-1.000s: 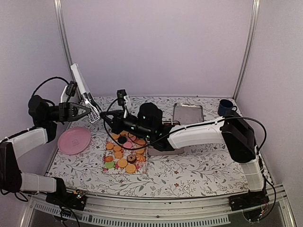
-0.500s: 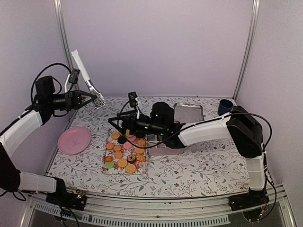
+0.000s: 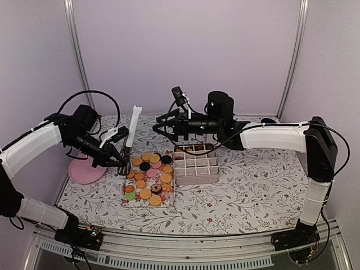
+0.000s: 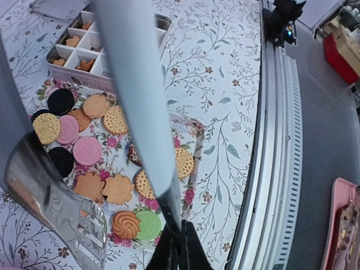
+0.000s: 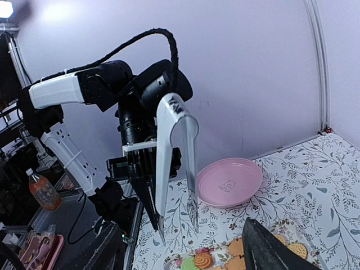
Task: Pack the cookies
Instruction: Pass from the left arm to the right
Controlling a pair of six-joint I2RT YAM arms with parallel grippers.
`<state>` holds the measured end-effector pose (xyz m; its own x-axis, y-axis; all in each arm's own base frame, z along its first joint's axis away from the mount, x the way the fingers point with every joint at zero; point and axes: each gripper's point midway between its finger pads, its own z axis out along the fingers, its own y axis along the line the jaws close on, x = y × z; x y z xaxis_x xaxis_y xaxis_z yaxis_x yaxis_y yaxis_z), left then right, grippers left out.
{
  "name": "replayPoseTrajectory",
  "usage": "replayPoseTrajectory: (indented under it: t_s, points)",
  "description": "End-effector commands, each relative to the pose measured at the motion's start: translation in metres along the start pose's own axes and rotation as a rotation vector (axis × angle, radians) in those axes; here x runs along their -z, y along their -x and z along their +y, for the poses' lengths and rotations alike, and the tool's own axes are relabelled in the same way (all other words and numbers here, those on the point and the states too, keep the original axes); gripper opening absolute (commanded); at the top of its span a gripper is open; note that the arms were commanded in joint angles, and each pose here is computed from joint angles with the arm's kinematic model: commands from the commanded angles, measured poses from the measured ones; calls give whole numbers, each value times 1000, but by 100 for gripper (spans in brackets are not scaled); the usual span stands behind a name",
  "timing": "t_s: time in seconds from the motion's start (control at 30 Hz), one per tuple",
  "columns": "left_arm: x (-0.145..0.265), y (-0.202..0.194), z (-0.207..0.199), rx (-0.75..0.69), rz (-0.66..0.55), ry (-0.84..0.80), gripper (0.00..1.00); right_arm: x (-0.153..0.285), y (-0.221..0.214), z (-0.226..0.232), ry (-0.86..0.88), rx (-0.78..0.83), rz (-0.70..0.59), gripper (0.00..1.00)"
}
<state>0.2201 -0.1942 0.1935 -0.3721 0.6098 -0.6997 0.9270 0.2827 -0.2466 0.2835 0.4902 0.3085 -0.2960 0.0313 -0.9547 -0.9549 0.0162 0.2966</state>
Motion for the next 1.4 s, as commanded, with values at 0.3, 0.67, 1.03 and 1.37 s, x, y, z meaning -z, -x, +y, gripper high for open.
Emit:
replayPoseTrajectory:
  t_s: [0.3, 0.67, 1.03, 1.37]
  points:
    - [-1, 8, -40, -176, 66, -99, 0, -26, -8, 74, 296, 58, 85, 46]
    - [1, 12, -34, -194, 63, -49, 0, -48, -25, 88, 325, -1, 52, 36]
    - [-1, 6, -27, -198, 84, -15, 0, -60, -21, 89, 337, -34, -11, 0]
    - [21, 36, -31, -147, -123, -13, 78, -43, -13, 88, 267, -3, -99, 0]
